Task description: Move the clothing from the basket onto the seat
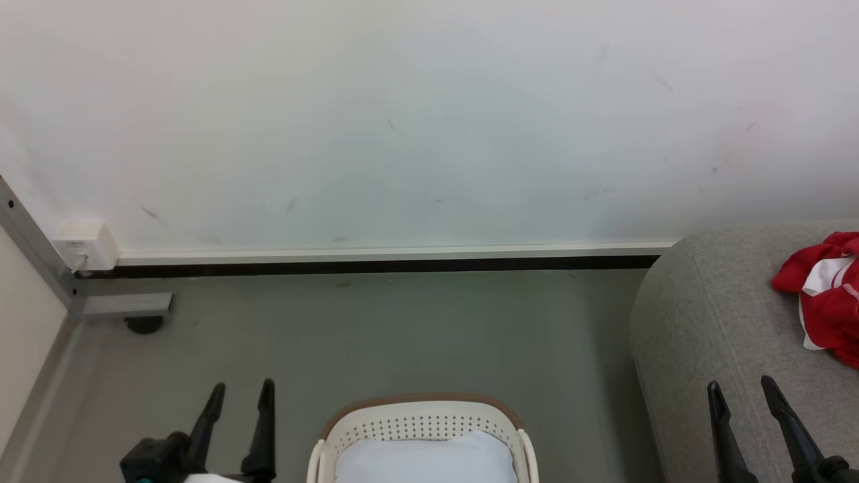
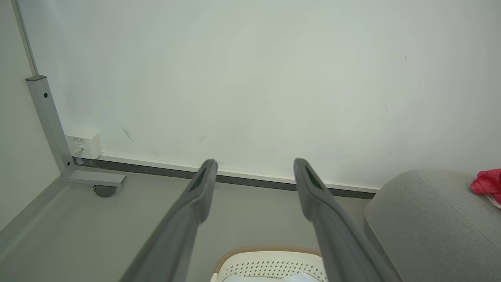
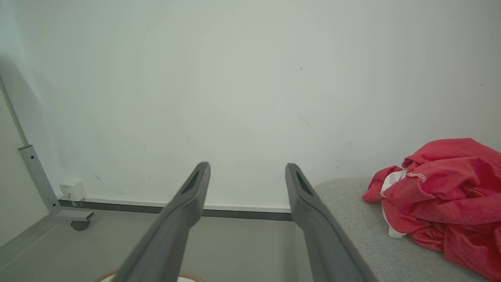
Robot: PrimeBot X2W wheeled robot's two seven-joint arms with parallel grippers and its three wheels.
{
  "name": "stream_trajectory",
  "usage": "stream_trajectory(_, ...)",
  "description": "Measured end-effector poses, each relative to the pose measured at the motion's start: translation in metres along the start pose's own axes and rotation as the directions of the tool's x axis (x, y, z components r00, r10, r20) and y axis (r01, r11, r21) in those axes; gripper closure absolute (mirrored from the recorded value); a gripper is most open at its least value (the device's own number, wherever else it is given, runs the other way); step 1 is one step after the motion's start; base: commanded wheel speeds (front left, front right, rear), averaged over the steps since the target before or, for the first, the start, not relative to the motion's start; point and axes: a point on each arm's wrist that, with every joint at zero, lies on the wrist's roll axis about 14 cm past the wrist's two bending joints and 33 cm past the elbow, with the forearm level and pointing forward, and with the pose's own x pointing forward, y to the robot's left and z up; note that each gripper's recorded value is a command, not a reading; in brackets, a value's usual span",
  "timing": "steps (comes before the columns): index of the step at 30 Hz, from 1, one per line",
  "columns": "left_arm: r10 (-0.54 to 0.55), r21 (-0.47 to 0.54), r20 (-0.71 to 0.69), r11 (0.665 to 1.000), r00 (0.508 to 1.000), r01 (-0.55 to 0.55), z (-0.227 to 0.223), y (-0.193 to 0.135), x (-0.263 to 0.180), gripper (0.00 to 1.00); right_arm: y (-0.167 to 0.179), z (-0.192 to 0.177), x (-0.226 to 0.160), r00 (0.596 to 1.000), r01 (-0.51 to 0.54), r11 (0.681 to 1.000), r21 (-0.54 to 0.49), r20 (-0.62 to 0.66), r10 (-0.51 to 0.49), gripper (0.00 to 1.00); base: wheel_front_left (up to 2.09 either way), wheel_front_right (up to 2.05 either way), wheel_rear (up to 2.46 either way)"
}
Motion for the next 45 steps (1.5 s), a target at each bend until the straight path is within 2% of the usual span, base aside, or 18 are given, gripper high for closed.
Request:
stream_trajectory(15,-0.013,-0.002,0.001,1.000,1.000,0.013,0.000,-0.006,-0.001,0.00,0.003,0.001,0.002,1.000,-0.002,1.000,0.008,0.008,0.002,0.00,0.00,0.00,0.00)
stream_trajectory(16,-0.014,-0.003,-0.001,1.000,1.000,0.014,-0.001,-0.007,-0.002,1.00,0.003,0.000,0.002,1.000,-0.002,1.000,0.010,0.004,0.002,1.00,0.00,0.00,0.00)
stream_trajectory(21,-0.001,-0.019,-0.073,1.000,0.997,0.000,-0.024,-0.006,-0.012,1.00,0.004,-0.018,-0.006,0.998,0.015,0.999,0.034,-0.056,-0.013,1.00,0.00,0.00,0.00)
stream_trajectory(28,0.038,-0.135,-0.099,0.989,0.994,-0.052,-0.028,0.002,-0.013,1.00,-0.004,-0.024,-0.007,0.995,0.064,0.986,0.153,-0.081,-0.052,1.00,0.00,0.00,0.00)
stream_trajectory(35,0.064,-0.249,-0.105,0.964,0.992,-0.089,-0.027,0.006,-0.011,1.00,-0.011,-0.026,-0.006,0.992,0.109,0.958,0.265,-0.098,-0.086,1.00,0.00,0.00,0.00)
stream_trajectory(45,0.091,-0.399,-0.113,0.908,0.989,-0.129,-0.024,0.011,-0.007,1.00,-0.018,-0.028,-0.003,0.986,0.158,0.900,0.407,-0.118,-0.119,1.00,0.00,0.00,0.00)
